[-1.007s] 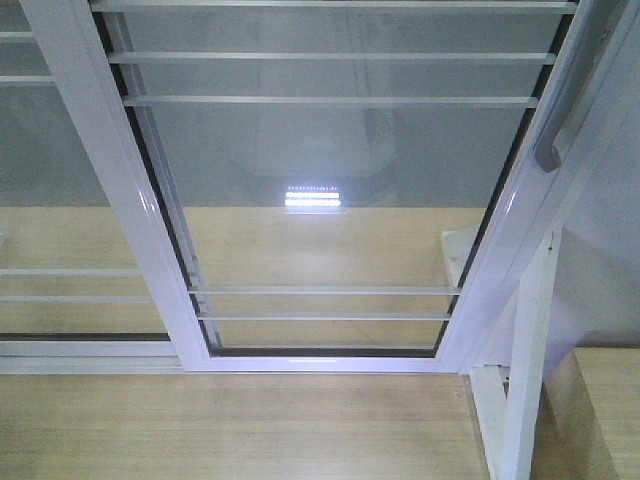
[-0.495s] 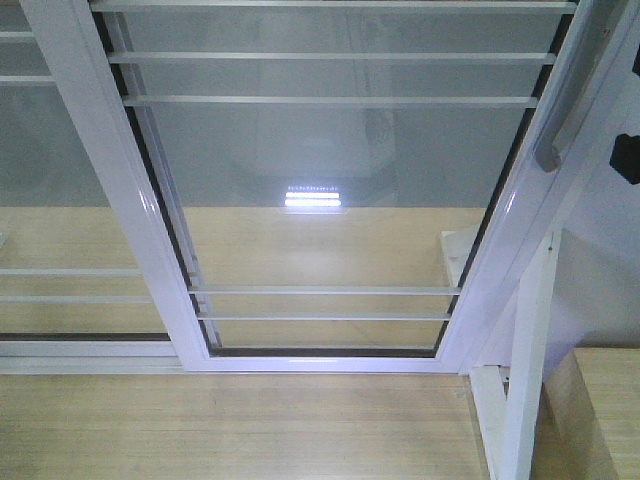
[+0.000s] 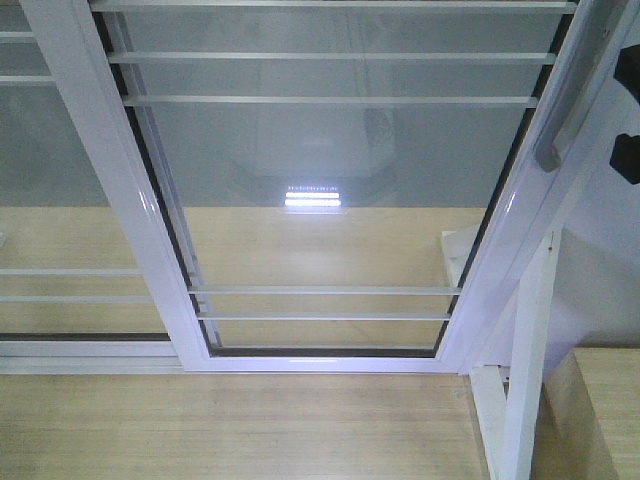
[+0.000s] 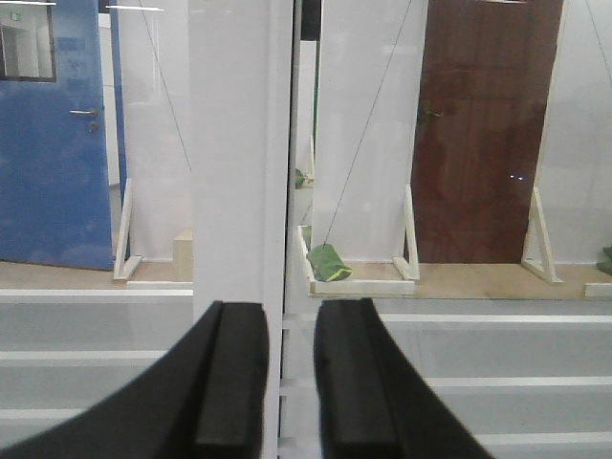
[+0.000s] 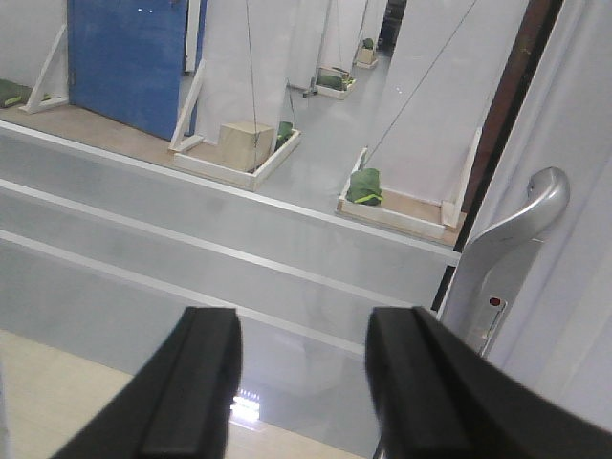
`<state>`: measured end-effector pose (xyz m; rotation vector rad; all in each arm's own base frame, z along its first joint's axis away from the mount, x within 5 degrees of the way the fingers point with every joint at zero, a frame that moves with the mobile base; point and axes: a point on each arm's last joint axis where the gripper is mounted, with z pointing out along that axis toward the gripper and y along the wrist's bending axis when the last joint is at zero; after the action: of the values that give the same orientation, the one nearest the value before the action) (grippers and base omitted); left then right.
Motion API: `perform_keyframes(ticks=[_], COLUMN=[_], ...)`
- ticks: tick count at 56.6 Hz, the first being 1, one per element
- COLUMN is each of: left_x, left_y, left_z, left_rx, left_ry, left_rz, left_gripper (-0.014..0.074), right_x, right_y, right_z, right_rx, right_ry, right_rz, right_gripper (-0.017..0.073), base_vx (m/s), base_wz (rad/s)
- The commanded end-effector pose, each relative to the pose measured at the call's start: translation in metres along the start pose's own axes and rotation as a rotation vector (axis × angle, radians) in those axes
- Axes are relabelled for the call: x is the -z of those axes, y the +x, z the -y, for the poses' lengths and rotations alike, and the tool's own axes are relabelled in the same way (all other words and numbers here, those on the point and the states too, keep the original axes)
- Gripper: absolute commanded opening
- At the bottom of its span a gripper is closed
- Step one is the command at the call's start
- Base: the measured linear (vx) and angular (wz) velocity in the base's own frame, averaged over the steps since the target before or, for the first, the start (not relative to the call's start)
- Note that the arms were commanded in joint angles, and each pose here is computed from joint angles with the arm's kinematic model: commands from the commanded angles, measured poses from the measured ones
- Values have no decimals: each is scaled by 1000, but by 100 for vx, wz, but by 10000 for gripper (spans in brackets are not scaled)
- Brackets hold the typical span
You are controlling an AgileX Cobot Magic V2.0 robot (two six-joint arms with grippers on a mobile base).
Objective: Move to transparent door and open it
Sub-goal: 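Raise the right gripper open toward the silver vertical handle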
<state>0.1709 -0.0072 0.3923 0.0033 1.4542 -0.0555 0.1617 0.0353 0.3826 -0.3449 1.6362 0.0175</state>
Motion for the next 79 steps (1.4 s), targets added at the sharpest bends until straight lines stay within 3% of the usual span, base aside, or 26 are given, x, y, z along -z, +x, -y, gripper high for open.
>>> perform_keyframes(ticks=[1,9,32,42,53,79], left_x=[2,3,3,3,3,3], left_y=[-22,-22,-21,-21,-19,-19], left_z=[0,0,0,0,0,0], left_rx=[8,8,10,10,9,8], left_ry=[-5,-5,-4,-3,-1,-1], left_rz=[132,133,121,111,96,93], left_gripper=[411,472,470,470,470,470], right_x=[4,4,6,3,-13,-96], right_y=[-20,-22,-26,-36,-27,15], right_z=[5,5,7,31,58,74], right_rx=[6,5,2,-3,-23,-41], right_ry=[34,38,47,178,289,293], right_rz=[127,144,164,160,45,-5], right_gripper=[540,588,582,582,582,582], base_vx=[0,0,0,0,0,0], base_wz=[0,0,0,0,0,0])
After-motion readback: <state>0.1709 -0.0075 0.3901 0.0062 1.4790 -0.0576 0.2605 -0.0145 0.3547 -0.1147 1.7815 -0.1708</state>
